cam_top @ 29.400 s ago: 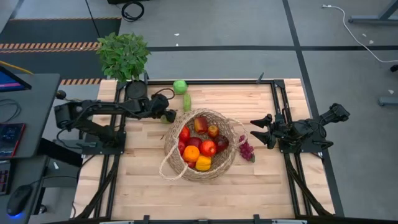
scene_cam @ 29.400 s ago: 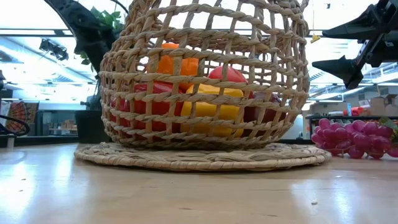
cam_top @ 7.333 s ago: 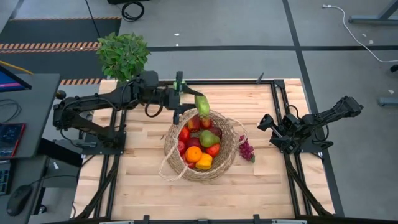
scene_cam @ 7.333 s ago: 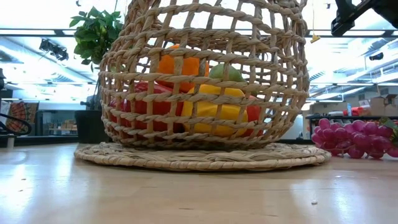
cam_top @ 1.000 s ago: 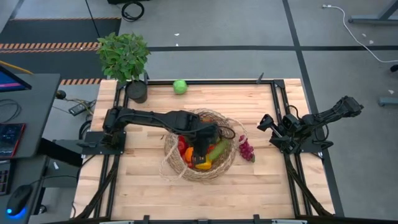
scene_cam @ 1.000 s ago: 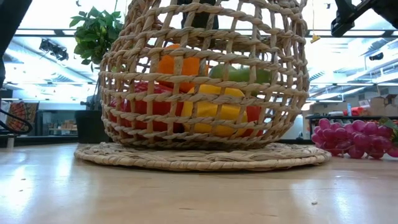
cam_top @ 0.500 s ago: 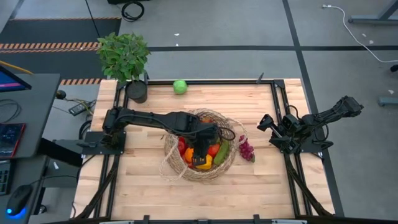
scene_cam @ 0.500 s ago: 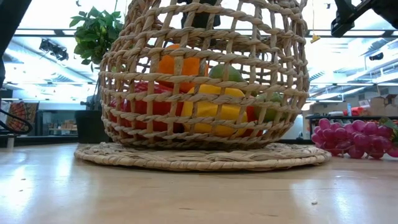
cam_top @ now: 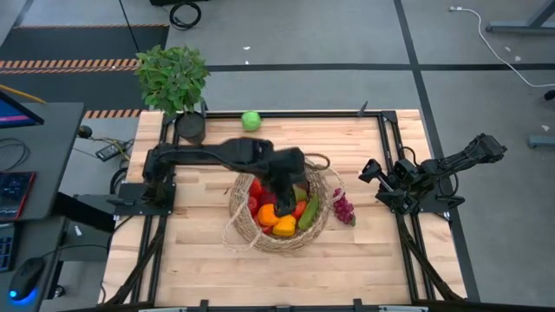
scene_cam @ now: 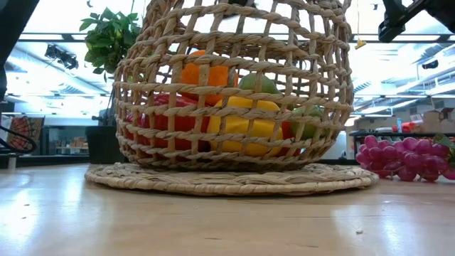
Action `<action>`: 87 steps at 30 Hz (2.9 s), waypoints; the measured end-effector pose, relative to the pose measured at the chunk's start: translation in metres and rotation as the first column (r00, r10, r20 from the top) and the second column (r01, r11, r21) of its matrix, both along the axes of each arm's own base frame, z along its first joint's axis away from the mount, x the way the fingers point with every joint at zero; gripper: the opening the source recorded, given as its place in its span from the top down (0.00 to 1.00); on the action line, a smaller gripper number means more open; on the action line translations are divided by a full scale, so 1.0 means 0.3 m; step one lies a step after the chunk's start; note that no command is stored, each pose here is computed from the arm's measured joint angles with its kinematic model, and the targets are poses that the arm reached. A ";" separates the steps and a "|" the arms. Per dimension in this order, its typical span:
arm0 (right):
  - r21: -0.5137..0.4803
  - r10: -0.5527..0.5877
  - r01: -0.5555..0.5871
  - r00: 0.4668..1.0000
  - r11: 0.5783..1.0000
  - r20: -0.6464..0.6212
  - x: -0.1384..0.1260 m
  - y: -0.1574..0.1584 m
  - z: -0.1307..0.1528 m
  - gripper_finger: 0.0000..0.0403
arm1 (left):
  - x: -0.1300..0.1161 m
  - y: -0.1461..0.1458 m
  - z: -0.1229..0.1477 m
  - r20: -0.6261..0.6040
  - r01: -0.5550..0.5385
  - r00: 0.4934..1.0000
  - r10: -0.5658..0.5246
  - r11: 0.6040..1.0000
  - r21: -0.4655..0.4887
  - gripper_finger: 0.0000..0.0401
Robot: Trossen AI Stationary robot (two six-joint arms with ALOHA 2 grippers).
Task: Build produce basket
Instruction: Put the green apple into the woven basket
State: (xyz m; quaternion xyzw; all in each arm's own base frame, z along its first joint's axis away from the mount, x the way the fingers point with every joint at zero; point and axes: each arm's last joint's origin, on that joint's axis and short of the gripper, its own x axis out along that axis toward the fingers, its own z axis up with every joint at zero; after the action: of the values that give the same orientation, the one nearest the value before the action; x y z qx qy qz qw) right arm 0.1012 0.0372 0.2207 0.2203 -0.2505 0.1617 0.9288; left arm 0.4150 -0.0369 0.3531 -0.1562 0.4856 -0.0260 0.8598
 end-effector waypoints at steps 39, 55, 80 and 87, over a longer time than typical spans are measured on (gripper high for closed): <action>0.000 0.000 0.000 1.000 1.000 0.001 0.000 0.000 0.000 0.13 | -0.394 0.776 -0.067 0.185 -0.408 0.911 0.370 0.876 0.257 0.60; 0.000 0.000 0.000 1.000 1.000 0.000 0.000 0.000 0.000 0.13 | -0.504 0.926 -0.242 0.149 -0.562 0.824 0.546 0.760 0.326 0.52; 0.000 0.000 0.000 1.000 1.000 0.000 0.000 0.000 0.000 0.13 | -0.397 1.013 -0.496 0.024 -0.488 0.855 0.519 0.787 0.376 0.01; 0.000 0.000 0.000 1.000 1.000 0.000 0.000 0.000 0.000 0.13 | -0.384 1.034 -0.561 -0.006 -0.486 0.850 0.527 0.788 0.378 0.01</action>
State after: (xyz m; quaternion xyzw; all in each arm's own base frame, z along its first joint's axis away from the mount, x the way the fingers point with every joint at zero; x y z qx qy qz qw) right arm 0.1012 0.0372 0.2207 0.2201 -0.2506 0.1617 0.9288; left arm 0.2998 0.2733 0.1849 -0.1203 0.4689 0.3042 0.8204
